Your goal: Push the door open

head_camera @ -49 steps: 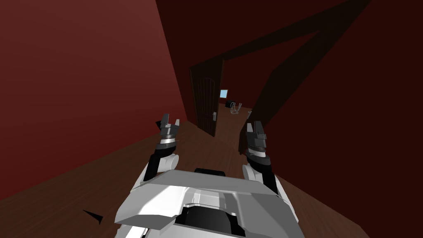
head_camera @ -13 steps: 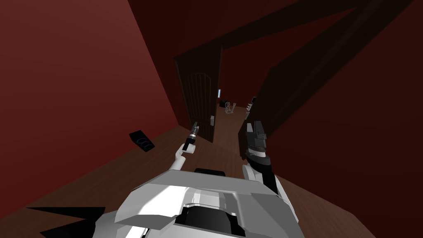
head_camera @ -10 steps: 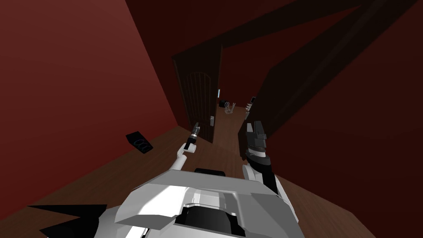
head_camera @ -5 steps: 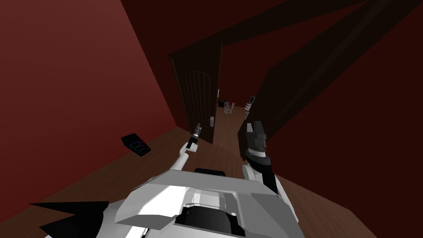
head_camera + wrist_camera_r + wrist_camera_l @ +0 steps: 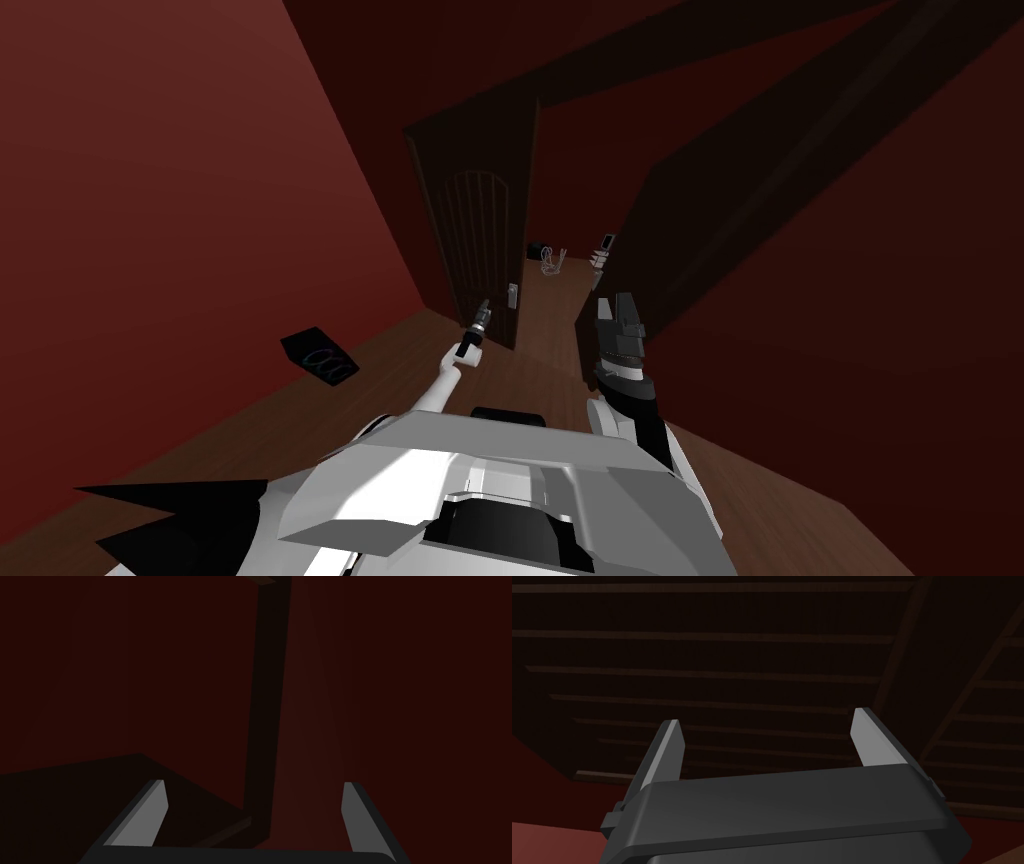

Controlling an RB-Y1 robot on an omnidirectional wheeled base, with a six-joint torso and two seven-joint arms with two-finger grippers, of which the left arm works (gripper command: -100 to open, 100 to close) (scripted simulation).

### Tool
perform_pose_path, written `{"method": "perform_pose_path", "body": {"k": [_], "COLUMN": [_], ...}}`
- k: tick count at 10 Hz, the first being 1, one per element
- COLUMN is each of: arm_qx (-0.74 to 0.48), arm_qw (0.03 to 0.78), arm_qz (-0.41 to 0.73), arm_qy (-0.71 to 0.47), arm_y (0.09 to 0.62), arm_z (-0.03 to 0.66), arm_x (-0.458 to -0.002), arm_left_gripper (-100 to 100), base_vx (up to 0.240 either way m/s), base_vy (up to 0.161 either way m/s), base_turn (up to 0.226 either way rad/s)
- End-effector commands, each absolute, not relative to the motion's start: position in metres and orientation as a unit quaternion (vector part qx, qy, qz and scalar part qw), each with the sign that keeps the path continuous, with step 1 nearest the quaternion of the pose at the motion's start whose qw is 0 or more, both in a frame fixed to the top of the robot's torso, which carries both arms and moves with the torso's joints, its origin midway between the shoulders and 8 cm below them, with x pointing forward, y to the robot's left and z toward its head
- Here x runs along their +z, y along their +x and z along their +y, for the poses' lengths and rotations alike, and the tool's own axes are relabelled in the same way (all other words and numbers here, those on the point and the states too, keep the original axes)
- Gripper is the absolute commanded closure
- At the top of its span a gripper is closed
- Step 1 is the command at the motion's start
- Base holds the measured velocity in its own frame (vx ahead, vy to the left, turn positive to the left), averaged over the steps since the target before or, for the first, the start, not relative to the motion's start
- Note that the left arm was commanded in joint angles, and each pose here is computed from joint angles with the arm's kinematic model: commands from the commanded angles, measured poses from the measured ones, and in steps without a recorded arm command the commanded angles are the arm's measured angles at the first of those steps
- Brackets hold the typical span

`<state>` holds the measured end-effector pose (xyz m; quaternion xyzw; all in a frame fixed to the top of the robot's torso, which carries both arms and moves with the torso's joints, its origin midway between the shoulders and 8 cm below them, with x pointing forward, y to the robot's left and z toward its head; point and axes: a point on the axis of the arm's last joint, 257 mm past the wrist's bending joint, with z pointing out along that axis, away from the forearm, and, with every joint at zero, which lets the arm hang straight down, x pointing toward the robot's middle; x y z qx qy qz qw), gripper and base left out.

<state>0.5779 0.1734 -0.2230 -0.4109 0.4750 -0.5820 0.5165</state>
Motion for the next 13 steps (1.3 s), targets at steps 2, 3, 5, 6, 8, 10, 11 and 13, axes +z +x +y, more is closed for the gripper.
{"method": "perform_pose_path", "body": {"k": [2,3,5,6,8,10,11,13], "arm_qx": [-0.580,-0.578,-0.576,-0.577,-0.574,-0.572,-0.571,-0.568], "arm_qw": [0.507,0.501,0.490,0.486,0.479,0.474,0.468,0.459], "arm_qz": [0.485,0.491,0.503,0.507,0.514,0.520,0.525,0.534], "arm_qy": [-0.414,-0.416,-0.419,-0.418,-0.421,-0.423,-0.424,-0.425], "arm_y": [0.585,0.588,0.594,0.597,0.599,0.601,0.603,0.605], "arm_z": [0.166,0.160,0.149,0.143,0.138,0.133,0.128,0.119], "arm_x": [-0.233,-0.239,-0.249,-0.250,-0.258,-0.263,-0.268,-0.275], "arm_left_gripper": [-100,-100,-100,-100,-100,-100,-100,-100], "base_vx": [0.065,0.052,0.075,0.087,0.054,0.058,0.036,0.065], "base_vy": [0.039,0.035,0.047,0.046,0.036,0.032,0.031,0.051], "base_turn": [-0.043,-0.029,-0.058,-0.052,-0.019,-0.034,-0.024,-0.049]}}
